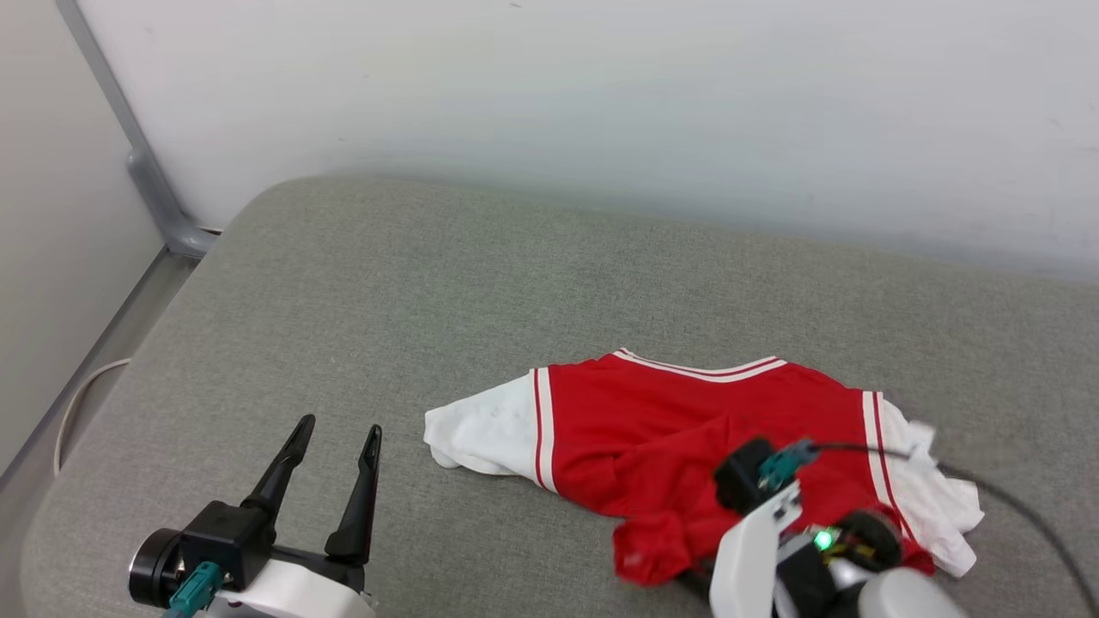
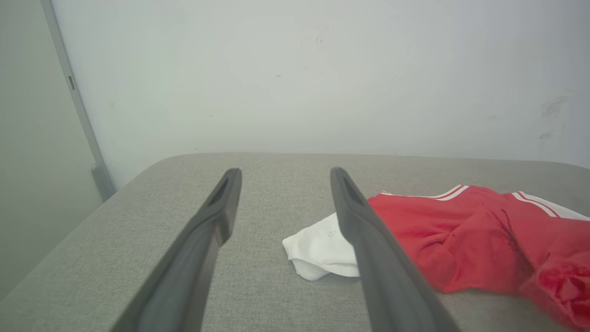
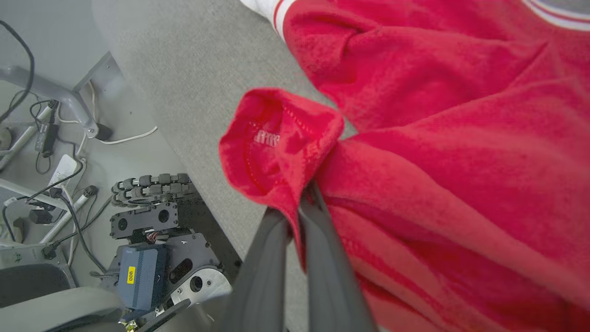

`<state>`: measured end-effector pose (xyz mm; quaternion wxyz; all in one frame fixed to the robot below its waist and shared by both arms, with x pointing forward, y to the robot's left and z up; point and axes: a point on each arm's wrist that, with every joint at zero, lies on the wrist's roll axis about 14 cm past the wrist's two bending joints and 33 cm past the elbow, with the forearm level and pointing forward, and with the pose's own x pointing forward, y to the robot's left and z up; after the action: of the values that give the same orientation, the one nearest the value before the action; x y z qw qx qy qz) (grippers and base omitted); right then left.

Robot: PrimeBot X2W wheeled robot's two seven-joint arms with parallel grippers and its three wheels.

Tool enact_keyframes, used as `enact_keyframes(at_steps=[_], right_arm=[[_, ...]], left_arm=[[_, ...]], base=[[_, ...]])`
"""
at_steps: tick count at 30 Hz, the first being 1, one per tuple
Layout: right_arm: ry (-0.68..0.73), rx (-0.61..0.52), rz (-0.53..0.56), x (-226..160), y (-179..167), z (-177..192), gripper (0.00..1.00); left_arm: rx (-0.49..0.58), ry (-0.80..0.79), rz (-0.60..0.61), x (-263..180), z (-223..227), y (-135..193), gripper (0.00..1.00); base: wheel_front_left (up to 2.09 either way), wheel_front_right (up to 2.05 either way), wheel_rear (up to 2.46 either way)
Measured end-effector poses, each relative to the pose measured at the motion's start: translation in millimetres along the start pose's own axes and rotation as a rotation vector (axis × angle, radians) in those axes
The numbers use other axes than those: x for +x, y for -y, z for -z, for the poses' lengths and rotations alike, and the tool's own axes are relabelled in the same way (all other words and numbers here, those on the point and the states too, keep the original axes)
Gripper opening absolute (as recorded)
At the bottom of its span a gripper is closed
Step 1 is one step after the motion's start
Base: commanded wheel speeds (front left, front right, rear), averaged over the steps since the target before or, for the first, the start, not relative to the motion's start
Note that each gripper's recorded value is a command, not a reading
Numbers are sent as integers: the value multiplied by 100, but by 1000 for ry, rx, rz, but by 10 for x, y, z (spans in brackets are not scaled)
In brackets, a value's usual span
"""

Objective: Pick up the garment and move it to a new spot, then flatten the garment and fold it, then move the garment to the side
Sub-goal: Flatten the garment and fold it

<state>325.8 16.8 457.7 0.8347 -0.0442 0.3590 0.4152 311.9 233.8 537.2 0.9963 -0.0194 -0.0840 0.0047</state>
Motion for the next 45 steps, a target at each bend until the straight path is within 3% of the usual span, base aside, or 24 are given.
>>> enact_keyframes(at_steps=[1, 2, 3, 6, 10, 14, 19, 29, 34, 44, 45], right_arm=[[-21, 19, -16, 46, -54, 99, 0], [-35, 25, -23, 82, -92, 176, 31], [-39, 12, -23, 108, -112, 210, 100], [-54, -12, -14, 141, -92, 267, 100], [6, -6, 23, 63, 90, 2, 100], [32, -13, 154, -168, 588, -269, 100], [-23, -1, 364, -519, 1314, -346, 100], [-240, 174, 546, -707, 2069, 140, 100], [-290, 258, 552, -581, 2235, 359, 100], [-402, 304, 498, -170, 2320, 737, 100], [-407, 301, 499, -152, 2332, 759, 52]], left_arm=[[0, 1, -2, -3, -2, 1, 100], [-1, 2, -2, -6, -6, 6, 100], [-2, 3, 0, -8, -7, 12, 100], [-2, 1, 3, -6, -3, 25, 100], [-6, 1, 5, 17, -2, 33, 100], [-5, -15, 10, 43, 46, 51, 100], [-9, -29, 15, 93, 92, 76, 100], [-10, -51, 8, 218, 164, 57, 100], [-7, -81, 5, 273, 259, 41, 100], [5, -113, -10, 407, 369, -21, 100], [6, -112, -10, 416, 368, -24, 100]], base=[[0, 0, 0], [0, 0, 0], [0, 0, 0], [0, 0, 0], [0, 0, 0], [0, 0, 0], [0, 0, 0], [0, 0, 0], [0, 0, 0], [0, 0, 0], [0, 0, 0]])
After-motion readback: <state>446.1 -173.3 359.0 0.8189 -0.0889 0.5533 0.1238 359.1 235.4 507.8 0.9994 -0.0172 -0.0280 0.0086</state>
